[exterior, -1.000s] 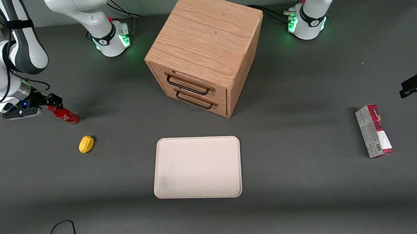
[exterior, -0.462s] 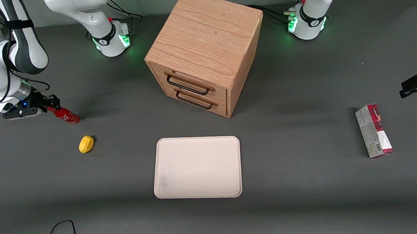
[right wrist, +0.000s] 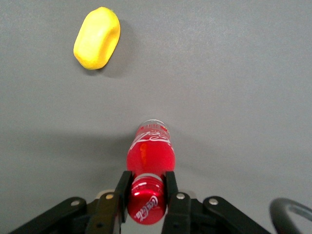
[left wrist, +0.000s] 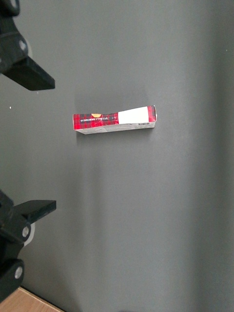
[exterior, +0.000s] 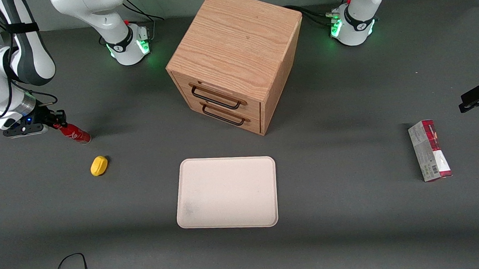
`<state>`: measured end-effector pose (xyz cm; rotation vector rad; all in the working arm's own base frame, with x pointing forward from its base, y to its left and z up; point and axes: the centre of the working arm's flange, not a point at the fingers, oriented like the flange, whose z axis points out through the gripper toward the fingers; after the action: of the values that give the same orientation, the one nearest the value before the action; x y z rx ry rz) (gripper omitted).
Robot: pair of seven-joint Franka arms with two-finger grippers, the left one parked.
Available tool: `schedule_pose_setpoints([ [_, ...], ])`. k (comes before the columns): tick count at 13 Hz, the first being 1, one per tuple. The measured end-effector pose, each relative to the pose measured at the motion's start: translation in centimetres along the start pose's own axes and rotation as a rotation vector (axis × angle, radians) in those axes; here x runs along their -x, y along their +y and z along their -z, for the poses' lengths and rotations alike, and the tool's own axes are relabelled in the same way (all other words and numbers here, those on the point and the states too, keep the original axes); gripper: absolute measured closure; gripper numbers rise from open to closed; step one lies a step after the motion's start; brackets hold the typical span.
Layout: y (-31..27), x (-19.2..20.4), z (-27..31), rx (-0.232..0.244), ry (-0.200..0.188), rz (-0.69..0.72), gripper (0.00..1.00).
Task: Place coke bottle on tray
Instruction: 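Close the right gripper on the bottle and lift it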
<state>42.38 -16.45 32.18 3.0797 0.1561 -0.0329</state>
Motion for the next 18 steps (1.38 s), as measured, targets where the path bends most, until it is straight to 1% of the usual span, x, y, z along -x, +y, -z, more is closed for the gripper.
schedule_pose_setpoints([
  [2,-0.1,-0.2,0.3,-0.001,-0.007,0.003,0.68],
  [3,-0.1,-0.6,1.1,-0.003,-0.025,0.009,0.68],
  [5,-0.2,-2.5,5.3,-0.011,-0.099,0.024,0.68],
  [6,0.1,-3.5,8.4,-0.018,-0.124,0.014,0.68],
  [7,0.6,-4.3,11.7,-0.032,-0.134,0.000,0.68],
  [8,0.9,-4.9,14.9,-0.042,-0.134,-0.011,0.68],
  [10,1.2,-5.5,20.9,-0.042,-0.141,-0.032,0.68],
  [13,0.5,-7.4,27.6,-0.039,-0.182,-0.048,0.68],
  [14,0.2,-8.4,28.8,-0.041,-0.193,-0.050,0.68],
  [16,-0.2,-10.6,29.3,-0.033,-0.206,-0.051,0.68],
  [18,-1.6,-12.7,28.8,-0.040,-0.206,-0.080,0.68],
])
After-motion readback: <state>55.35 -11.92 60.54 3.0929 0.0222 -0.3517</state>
